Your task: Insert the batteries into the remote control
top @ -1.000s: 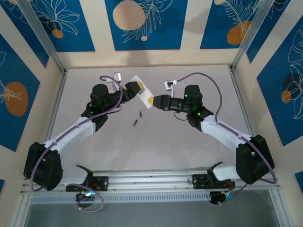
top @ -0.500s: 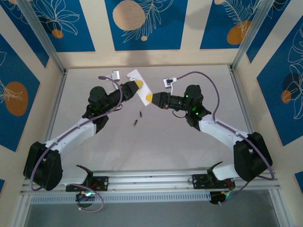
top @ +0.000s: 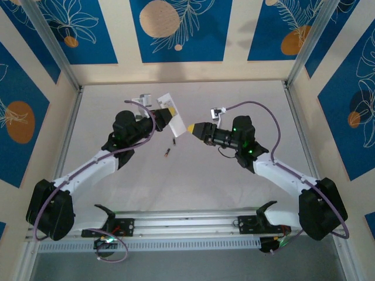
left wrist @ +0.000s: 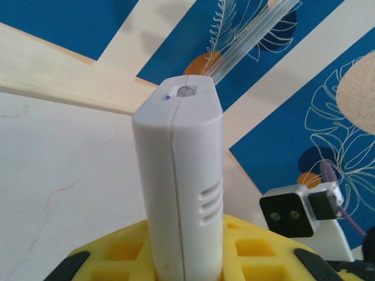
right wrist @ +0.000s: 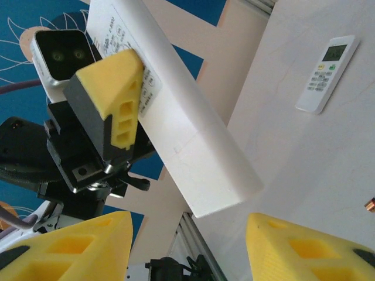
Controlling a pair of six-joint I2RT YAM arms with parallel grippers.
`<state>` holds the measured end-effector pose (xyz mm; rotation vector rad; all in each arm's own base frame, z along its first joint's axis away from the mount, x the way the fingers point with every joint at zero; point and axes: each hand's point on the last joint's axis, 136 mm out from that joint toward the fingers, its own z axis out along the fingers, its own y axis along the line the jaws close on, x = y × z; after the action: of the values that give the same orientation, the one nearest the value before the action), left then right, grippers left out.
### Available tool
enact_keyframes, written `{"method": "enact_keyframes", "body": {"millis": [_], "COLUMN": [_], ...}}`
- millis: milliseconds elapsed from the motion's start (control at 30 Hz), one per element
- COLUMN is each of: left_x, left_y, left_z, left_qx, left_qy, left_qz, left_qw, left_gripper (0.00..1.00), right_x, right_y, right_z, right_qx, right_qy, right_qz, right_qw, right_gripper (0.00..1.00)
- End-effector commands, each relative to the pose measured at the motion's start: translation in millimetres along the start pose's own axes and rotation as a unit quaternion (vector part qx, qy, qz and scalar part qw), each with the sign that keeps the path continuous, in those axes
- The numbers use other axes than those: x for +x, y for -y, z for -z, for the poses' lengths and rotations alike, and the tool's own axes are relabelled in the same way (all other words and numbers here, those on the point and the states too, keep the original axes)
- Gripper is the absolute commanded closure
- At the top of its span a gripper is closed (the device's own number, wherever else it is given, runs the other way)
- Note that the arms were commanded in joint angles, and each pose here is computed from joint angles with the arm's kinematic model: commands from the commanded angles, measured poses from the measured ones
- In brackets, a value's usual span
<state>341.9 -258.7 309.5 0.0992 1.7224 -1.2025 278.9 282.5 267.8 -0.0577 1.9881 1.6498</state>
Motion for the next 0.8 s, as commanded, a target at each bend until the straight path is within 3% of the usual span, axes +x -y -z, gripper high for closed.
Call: {"method": "enact_keyframes", "body": {"millis": [0, 167, 333, 533, 767], "left_x": [2.1, 0.8, -0.9, -4.8, -12.4], "left_y": [12.3, 20.6, 21.9, 17.3, 17.4], "left_z": [-6.8, -7.6, -7.4, -4.3, 2.1], "left_qx": [0.008, 0.015, 0.013, -0.001, -0.020], "left_qy": [0.008, 0.025, 0.031, 0.045, 0.053], "left_qz": [-0.042, -0.033, -0.030, -0.039, -0.067], "left_qw": [0.999, 0.999, 0.999, 0.998, 0.996], "left_gripper": [1.00, 1.00, 1.00, 1.00, 1.00], "right_x": [-1.2, -5.0, 0.7, 14.7, 22.5], "right_y": [5.1, 15.9, 19.8, 40.1, 52.0], "right_z": [-6.0, -18.2, -29.9, -30.6, -29.3], "right_qx": [0.016, 0.018, 0.019, 0.049, 0.072], "right_qy": [0.017, 0.031, 0.008, -0.006, -0.016], "right_qz": [-0.021, -0.047, -0.062, -0.101, -0.127], "right_qw": [1.000, 0.998, 0.998, 0.994, 0.989], "right_gripper": [0.46, 0.47, 0.50, 0.38, 0.40]}}
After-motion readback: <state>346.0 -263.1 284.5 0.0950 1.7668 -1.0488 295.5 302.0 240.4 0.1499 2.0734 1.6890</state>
